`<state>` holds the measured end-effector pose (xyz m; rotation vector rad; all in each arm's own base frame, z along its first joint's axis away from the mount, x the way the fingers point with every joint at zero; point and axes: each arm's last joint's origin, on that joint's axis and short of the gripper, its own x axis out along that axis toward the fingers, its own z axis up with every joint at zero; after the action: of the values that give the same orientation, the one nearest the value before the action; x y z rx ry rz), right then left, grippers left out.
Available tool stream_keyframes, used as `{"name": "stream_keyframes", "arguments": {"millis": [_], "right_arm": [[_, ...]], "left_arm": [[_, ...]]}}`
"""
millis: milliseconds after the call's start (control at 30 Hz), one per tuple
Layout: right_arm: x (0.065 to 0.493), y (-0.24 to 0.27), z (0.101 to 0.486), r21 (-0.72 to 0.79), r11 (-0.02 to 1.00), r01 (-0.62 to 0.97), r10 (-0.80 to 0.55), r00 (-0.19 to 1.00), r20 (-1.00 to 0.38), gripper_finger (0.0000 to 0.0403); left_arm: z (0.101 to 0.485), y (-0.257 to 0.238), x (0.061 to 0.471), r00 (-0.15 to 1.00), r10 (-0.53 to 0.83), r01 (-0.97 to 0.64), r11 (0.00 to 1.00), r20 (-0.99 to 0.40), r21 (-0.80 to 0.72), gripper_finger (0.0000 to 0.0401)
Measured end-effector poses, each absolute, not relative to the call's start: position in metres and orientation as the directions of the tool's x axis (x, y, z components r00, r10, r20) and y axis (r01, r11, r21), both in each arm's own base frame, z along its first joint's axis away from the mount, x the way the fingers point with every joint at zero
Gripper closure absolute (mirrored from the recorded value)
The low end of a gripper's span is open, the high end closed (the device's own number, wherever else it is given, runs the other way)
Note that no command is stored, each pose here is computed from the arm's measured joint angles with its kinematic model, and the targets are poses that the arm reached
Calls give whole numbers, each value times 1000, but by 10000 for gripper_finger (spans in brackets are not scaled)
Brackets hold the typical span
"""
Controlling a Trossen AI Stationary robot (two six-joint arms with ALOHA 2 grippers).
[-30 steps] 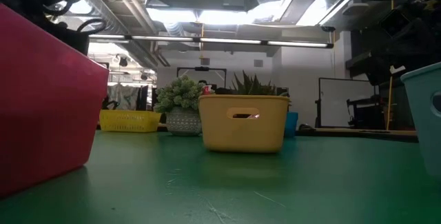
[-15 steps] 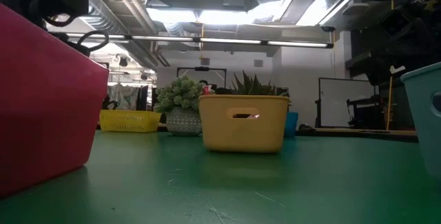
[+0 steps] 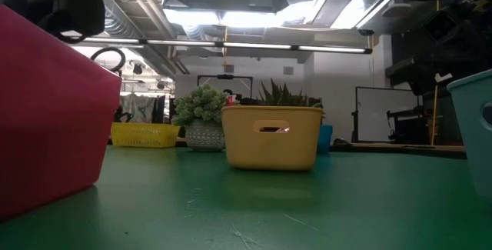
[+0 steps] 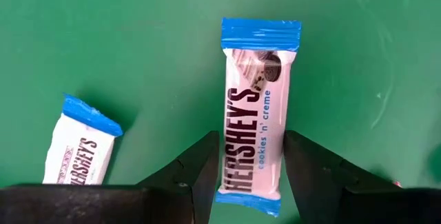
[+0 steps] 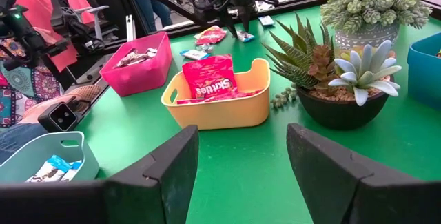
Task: Sort candy
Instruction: Put the blue chocolate bar into the light blue bin
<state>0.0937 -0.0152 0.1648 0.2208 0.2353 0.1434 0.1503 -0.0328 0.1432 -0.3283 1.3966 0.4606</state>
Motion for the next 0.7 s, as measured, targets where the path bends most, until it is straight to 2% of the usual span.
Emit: {"name": "stream_keyframes", "arguments": {"millis": [333, 700], "right_arm": [[94, -15, 165, 233, 966, -115, 166, 962, -215, 182], [94, -15, 165, 233, 966, -115, 166, 962, -215, 182]], "left_arm": [[134, -36, 158, 75, 82, -444, 895, -994, 40, 255], [133, -36, 158, 75, 76, -449, 893, -994, 34, 309]]}}
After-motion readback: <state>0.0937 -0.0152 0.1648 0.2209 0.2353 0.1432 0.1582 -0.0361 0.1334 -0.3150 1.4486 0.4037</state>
